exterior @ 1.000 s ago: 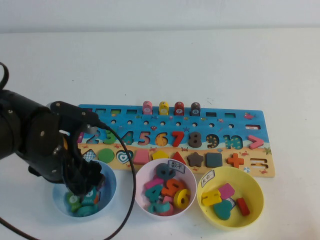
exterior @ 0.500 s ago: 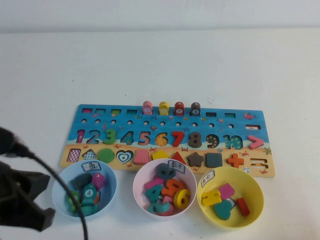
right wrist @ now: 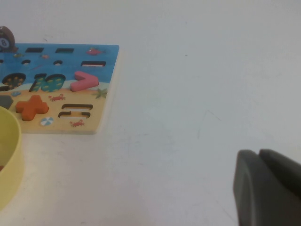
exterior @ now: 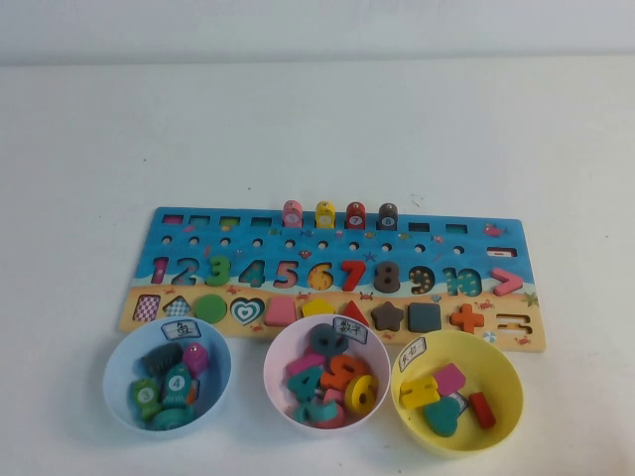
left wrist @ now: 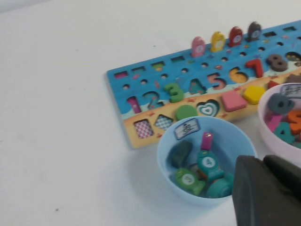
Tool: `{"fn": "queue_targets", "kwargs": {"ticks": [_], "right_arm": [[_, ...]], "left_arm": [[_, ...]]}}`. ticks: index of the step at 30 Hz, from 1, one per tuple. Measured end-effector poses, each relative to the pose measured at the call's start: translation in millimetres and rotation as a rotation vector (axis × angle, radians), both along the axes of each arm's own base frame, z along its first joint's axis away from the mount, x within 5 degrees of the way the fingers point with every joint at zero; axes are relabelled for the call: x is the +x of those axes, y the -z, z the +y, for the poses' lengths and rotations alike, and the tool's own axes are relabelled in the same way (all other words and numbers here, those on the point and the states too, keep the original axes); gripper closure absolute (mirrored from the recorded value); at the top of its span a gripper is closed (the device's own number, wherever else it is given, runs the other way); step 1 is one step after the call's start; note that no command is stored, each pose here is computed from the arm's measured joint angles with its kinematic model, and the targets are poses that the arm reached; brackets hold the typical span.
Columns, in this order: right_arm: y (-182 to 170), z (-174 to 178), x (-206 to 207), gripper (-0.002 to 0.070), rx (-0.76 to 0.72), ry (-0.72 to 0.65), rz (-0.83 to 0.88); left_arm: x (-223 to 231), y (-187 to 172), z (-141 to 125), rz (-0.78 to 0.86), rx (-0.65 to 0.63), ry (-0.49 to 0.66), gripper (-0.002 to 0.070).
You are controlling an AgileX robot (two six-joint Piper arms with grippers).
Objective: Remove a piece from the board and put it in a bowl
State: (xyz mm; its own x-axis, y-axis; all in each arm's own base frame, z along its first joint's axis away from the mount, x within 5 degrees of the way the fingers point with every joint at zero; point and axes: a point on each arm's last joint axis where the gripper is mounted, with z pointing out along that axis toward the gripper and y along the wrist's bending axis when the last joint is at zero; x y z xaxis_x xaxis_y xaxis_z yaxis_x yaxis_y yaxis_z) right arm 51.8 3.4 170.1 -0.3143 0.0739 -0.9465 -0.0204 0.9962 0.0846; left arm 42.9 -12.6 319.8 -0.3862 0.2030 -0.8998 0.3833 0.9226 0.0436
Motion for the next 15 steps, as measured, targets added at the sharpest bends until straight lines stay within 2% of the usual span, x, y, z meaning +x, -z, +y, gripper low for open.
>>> {"fn": "queue_targets", "kwargs": {"ticks": [8, 15], "right_arm": [[0.0, 0.0, 0.0, 0.0694, 0.000, 0.000, 0.000], [0.0, 0.1, 0.0, 0.0694, 0.003, 0.000, 0.000]], "left_arm": [[2.6, 3.6, 6.7, -0.024, 0.013, -0.077, 0.0677], [1.5, 45.4, 8.7, -0.143, -0.056, -0.124, 0.0677]]}}
